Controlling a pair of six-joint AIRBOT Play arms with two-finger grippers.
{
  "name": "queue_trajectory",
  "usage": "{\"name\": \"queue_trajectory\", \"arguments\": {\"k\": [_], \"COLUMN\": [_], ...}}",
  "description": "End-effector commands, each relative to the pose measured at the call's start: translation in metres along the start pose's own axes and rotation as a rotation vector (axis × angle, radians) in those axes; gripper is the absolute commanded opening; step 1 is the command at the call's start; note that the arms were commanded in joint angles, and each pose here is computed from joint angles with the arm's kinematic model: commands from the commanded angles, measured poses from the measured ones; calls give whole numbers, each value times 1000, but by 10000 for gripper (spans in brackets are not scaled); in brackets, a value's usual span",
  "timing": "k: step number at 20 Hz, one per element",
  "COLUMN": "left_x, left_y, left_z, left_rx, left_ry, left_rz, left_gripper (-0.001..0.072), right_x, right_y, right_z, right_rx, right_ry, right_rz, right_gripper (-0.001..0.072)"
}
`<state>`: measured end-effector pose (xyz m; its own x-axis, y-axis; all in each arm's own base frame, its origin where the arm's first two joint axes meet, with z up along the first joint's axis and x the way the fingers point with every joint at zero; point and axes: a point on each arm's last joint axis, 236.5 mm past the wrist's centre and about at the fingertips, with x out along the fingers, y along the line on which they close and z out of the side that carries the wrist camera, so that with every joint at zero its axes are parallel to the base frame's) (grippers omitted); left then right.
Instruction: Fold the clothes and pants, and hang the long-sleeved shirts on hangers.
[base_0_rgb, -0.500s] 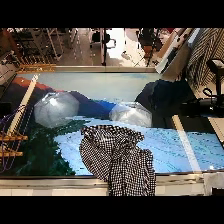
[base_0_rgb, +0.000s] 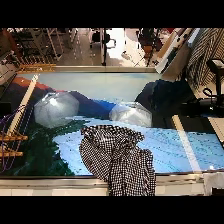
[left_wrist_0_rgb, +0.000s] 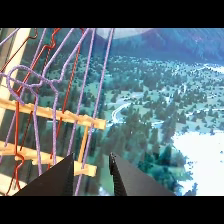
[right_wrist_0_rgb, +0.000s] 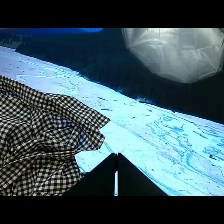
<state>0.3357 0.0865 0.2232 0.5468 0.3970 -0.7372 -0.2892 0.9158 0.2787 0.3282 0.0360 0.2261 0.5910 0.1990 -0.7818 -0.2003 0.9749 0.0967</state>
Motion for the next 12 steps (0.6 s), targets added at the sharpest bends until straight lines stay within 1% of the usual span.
{"name": "queue_trajectory", "arguments": {"k": [1,5,6,7,10,12], "left_x": [0,0,0,0,1,5], "left_y": [1,1,0,-1,-10,-13], "left_z": [0,0,2,4,19,18], "left_rx": [-1,-1,-11,-12,-12,-25], "left_ry": [-1,-1,-7,-18,-76,-62], "left_rz": [1,1,-2,-4,-36,-44], "left_gripper": [227,227,227,227,227,227], "right_x": [0,0,0,0,-7,-13], "right_y": [0,0,-1,-2,5,25], "right_z": [0,0,1,7,54,70], "right_rx": [-1,-15,-39,-113,-112,-66], "right_ry": [0,-2,-5,-32,-233,-307], "right_rz": [1,-2,-6,-13,5,94], "right_gripper": [25,25,24,25,25,25]}}
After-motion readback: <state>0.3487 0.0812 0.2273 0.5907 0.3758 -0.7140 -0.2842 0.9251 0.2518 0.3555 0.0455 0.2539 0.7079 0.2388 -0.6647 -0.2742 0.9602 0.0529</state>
